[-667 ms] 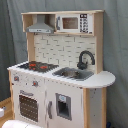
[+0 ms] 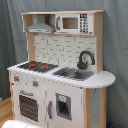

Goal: Play with the kitchen

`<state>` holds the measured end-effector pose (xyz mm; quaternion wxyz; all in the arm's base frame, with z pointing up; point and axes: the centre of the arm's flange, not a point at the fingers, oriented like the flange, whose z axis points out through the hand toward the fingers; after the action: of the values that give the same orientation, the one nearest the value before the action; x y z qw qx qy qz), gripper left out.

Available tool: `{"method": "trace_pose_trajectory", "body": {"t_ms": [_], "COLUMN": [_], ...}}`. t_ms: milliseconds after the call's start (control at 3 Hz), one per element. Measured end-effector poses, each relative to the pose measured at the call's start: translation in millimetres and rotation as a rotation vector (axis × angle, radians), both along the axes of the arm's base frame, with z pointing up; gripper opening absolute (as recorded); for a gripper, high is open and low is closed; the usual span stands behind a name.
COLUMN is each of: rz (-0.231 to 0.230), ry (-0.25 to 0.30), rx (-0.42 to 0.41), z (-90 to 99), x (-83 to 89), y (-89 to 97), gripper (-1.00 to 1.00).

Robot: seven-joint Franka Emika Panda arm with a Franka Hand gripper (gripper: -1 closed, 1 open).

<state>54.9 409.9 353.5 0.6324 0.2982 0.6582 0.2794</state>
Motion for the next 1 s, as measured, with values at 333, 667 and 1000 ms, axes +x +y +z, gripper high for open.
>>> {"method": "trace_pose_trajectory", "body": {"t_ms": [333, 667, 1000], "rz": [0.014, 0.021, 0.017], "ry": [-0.01, -0.017, -0.027], "rx": [0.024, 0.111, 0.19], "z": [-24.6, -27.4, -26.9], "x": [-6.6, -8.7, -0.7], "y": [6.2, 17.4, 24.7], "gripper": [1.0, 1.0, 1.0]}}
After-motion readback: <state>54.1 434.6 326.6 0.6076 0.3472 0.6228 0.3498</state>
